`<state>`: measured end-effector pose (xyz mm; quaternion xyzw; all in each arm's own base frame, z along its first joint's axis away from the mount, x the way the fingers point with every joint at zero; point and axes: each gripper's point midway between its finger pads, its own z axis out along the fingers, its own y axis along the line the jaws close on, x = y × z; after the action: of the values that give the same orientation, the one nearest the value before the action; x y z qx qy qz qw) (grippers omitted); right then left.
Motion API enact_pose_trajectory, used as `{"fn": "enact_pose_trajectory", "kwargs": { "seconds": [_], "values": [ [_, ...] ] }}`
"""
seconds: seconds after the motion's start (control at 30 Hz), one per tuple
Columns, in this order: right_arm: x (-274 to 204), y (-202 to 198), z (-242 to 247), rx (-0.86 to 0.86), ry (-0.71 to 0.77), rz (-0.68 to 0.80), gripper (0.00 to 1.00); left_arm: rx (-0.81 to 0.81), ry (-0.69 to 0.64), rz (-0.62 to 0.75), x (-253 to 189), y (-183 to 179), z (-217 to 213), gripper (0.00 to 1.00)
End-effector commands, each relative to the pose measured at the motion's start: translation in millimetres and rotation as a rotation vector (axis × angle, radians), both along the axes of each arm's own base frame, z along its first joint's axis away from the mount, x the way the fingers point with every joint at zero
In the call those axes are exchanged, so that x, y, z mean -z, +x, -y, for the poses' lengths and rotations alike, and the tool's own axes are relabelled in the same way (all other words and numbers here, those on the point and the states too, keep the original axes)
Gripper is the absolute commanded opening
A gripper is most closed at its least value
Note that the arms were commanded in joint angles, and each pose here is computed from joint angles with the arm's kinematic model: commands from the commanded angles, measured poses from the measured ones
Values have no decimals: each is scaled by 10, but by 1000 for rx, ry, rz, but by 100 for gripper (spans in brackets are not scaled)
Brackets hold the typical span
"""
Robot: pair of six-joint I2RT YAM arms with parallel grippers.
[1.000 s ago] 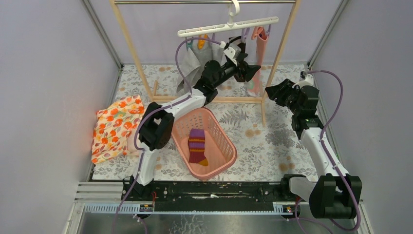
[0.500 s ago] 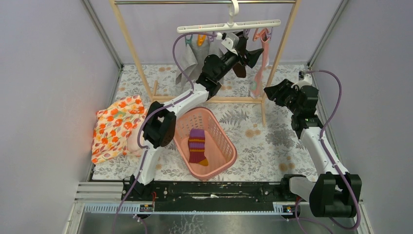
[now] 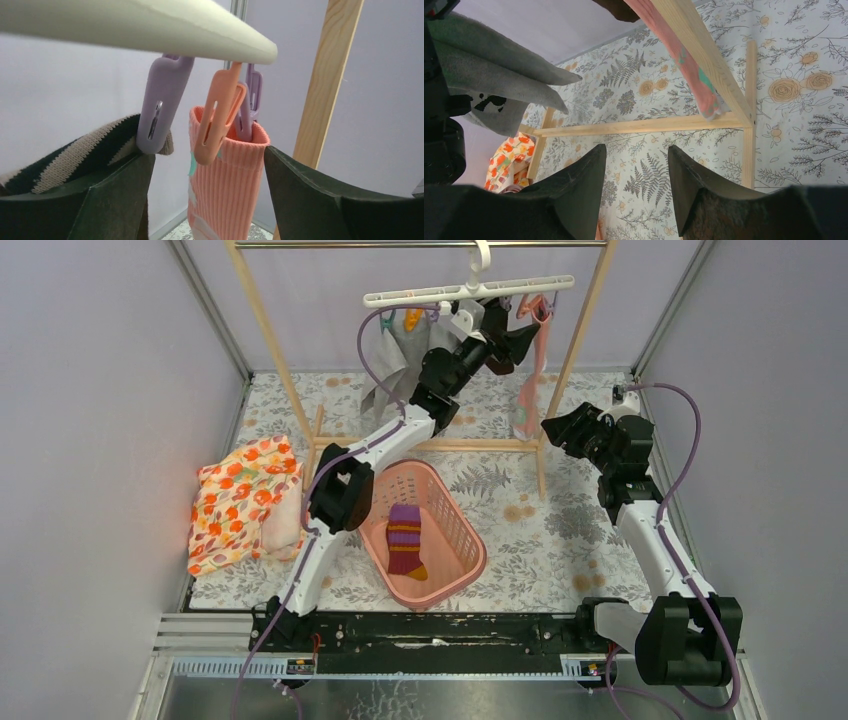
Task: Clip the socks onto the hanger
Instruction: Open the clamp at the hanger.
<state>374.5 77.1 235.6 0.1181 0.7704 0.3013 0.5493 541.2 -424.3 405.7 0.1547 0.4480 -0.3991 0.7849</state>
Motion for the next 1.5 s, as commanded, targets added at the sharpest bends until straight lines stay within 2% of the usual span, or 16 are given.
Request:
{"fn": "enact_pose_trajectory", "kwargs": {
  "seconds": [0.0, 0.1, 0.37, 0.67, 0.93, 1.2, 1.33, 1.47],
  "values": [
    [-139, 28, -35, -20, -18, 60, 55, 13, -100, 70, -284, -53, -137, 83],
    [-76, 46, -40, -22, -17, 49, 55, 28, -135, 86, -337, -120, -174, 68],
    [-12, 57, -66, -36, -6, 32, 55, 50, -166, 128, -537, -254, -230, 65],
    [29, 60, -77, -38, 5, 24, 54, 78, -172, 120, -474, -325, -231, 24],
    [4, 60, -81, -39, 9, 31, 54, 143, -191, 137, -571, -535, -232, 8],
    [-107, 28, -112, -62, 6, 57, 54, 215, -218, 125, -592, -896, -243, 4],
    [-327, 4, -54, -44, -46, 97, 54, 244, -207, 125, -645, -1068, -209, 4],
    [-620, -52, -37, -39, -65, 144, 55, 268, -191, 113, -639, -1094, -149, 5]
  ]
}}
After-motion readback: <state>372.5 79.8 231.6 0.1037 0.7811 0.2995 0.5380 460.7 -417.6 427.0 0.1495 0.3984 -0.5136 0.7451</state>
